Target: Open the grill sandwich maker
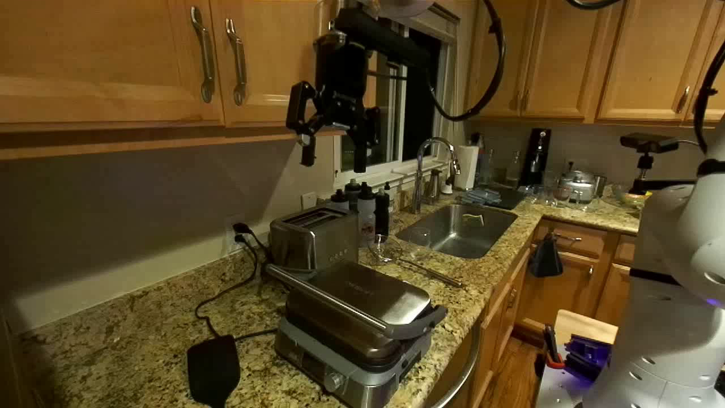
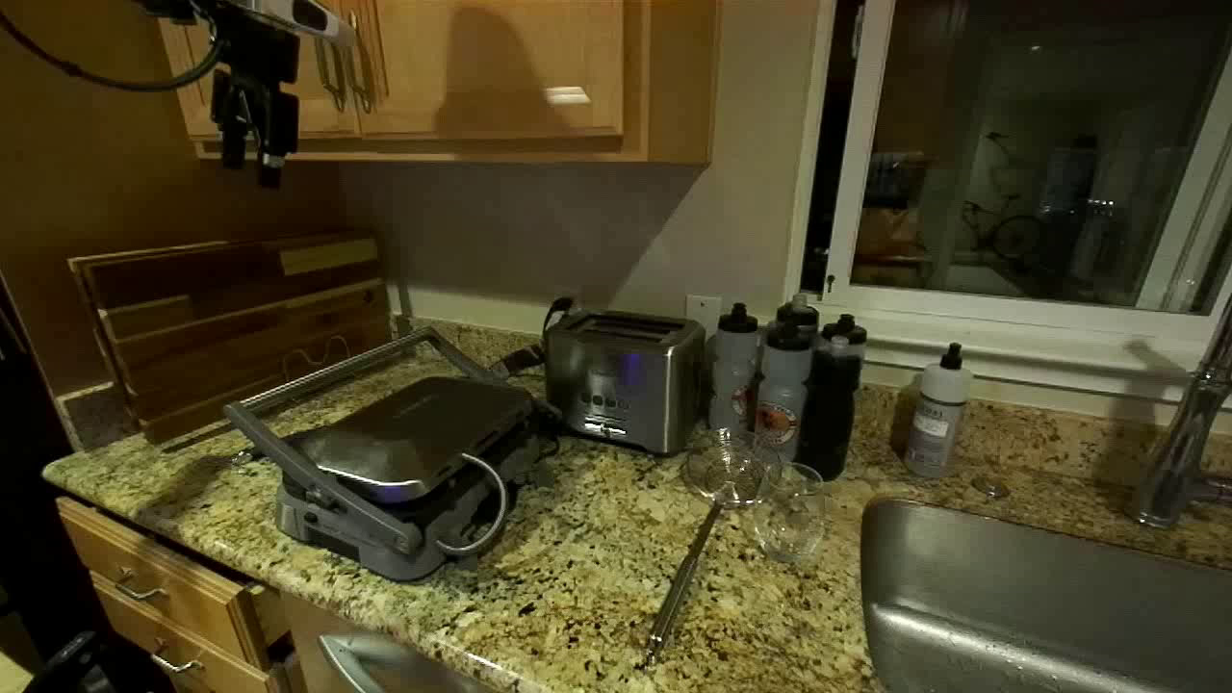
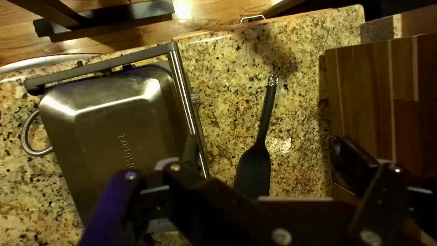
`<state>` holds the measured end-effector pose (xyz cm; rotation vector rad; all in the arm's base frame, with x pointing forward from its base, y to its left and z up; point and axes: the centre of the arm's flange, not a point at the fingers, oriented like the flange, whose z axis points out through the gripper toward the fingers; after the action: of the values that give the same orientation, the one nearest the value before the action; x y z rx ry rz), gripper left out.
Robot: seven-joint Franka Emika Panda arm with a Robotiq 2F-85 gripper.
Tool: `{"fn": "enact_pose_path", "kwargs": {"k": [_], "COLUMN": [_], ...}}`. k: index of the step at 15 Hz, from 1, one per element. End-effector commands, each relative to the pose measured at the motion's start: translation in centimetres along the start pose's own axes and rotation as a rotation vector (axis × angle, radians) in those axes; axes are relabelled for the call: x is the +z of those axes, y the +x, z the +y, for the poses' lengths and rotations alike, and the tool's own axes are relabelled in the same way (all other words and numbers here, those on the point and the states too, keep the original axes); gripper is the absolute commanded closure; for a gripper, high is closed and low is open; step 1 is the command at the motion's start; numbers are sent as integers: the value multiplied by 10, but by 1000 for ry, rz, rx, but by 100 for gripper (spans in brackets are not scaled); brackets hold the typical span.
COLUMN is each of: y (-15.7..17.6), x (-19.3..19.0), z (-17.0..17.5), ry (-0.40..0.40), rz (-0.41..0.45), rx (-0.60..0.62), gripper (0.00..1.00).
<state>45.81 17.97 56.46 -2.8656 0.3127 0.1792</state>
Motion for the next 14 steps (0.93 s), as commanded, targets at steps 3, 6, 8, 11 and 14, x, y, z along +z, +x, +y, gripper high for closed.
{"fn": "enact_pose_path", "kwargs": {"k": [3, 6, 8, 11, 14], "y": [0, 0, 2, 16, 32], "x": [0, 0, 2, 17, 47], "z": [0, 0, 0, 3, 7], "ry": [0, 0, -13, -88, -209], "rz": [1, 1, 0, 13, 44], "rx": [0, -1, 0, 23, 4], "gripper": [0, 0, 0, 0, 0]}}
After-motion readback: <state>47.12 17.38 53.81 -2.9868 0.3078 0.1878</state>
